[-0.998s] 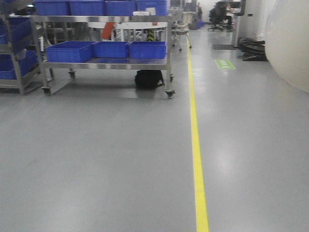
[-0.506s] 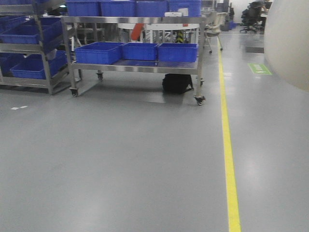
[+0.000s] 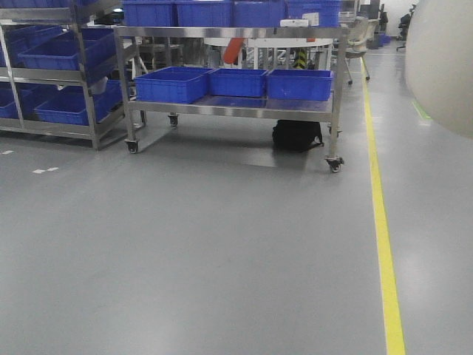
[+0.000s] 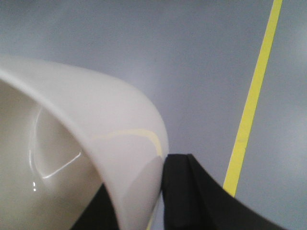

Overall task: Move white bin to right shelf second layer
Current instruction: 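Drive along the yellow floor line past the crate racks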

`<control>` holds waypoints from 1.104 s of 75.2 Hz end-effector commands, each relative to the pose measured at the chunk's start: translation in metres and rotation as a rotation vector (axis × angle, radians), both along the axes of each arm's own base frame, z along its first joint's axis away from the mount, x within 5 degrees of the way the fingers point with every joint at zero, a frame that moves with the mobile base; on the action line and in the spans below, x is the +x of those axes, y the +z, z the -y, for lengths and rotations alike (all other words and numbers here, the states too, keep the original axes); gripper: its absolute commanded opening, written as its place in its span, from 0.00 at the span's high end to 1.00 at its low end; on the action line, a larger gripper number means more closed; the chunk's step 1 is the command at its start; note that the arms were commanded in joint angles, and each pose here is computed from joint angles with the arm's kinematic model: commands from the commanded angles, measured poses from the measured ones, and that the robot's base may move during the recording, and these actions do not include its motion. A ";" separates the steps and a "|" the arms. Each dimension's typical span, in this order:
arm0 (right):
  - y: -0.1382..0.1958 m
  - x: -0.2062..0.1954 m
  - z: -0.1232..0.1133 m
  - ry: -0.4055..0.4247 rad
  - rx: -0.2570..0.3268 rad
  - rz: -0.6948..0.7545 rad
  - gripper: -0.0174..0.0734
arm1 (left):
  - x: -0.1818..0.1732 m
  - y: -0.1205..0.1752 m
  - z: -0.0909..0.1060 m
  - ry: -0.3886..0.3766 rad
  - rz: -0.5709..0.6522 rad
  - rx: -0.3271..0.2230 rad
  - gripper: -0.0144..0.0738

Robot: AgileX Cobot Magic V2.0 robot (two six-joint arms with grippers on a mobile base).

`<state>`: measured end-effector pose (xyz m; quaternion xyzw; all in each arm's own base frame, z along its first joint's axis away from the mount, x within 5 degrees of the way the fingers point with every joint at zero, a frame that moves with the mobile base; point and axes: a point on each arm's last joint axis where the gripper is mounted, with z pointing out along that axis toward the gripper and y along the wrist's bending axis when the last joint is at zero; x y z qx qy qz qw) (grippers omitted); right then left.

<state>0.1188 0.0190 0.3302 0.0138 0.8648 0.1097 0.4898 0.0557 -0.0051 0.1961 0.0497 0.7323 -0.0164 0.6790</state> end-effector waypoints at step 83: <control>0.017 0.002 0.001 -0.017 0.023 0.116 0.75 | 0.001 -0.004 0.000 -0.006 0.064 -0.011 0.74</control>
